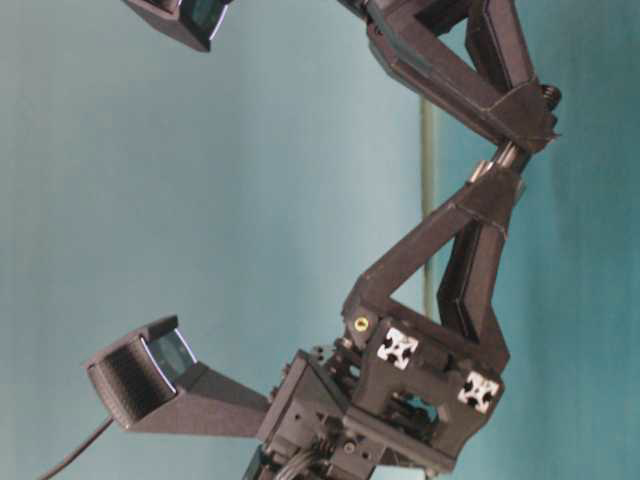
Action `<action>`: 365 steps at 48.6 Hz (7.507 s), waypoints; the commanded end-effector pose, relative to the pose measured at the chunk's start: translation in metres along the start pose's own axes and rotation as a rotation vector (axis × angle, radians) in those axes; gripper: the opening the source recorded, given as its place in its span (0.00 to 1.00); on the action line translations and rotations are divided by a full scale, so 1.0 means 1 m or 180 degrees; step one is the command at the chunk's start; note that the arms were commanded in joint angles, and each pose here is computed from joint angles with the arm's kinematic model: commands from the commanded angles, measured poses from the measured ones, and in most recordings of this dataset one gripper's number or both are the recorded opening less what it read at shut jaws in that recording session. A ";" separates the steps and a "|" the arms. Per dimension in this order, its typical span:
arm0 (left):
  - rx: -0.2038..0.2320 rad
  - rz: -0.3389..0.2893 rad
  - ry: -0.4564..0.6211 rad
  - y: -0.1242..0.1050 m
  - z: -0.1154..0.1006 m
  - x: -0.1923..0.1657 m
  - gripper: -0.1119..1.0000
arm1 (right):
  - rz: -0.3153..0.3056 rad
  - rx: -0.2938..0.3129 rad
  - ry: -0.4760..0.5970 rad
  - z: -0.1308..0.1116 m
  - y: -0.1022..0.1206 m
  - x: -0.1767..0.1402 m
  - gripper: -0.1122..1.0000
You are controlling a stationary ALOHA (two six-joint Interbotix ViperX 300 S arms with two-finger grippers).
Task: Insert the washer onto the shaft with both hands.
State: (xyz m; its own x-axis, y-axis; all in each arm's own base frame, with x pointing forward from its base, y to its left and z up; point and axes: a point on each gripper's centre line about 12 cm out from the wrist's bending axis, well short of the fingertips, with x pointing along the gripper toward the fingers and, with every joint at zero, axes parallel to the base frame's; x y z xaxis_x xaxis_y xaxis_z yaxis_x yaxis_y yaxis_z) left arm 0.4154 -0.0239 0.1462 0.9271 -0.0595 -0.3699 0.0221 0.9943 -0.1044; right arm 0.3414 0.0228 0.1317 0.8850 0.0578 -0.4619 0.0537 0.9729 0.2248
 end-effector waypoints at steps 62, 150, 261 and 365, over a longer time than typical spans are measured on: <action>-0.0003 0.0046 0.0005 0.005 0.017 0.004 0.70 | 0.0019 -0.0003 -0.0091 0.010 0.002 0.001 0.10; 0.0029 0.0083 0.0757 -0.001 -0.011 -0.118 0.91 | 0.0000 -0.0019 0.0045 0.005 0.002 0.002 0.10; 0.0029 0.0083 0.0762 -0.001 -0.010 -0.117 0.91 | -0.0002 -0.0019 0.0050 0.004 0.002 0.002 0.10; 0.0029 0.0082 0.0747 -0.002 -0.008 -0.116 0.91 | -0.0007 -0.0014 0.0069 0.002 0.002 0.003 0.10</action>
State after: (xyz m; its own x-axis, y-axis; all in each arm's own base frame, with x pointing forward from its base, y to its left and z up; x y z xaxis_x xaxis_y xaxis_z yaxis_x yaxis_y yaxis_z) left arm 0.3005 -0.0185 0.1738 0.7998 -0.0498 -0.5982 0.0002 0.9966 -0.0826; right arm 0.3402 0.0229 0.1250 0.8605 0.0570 -0.5062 0.0636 0.9739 0.2177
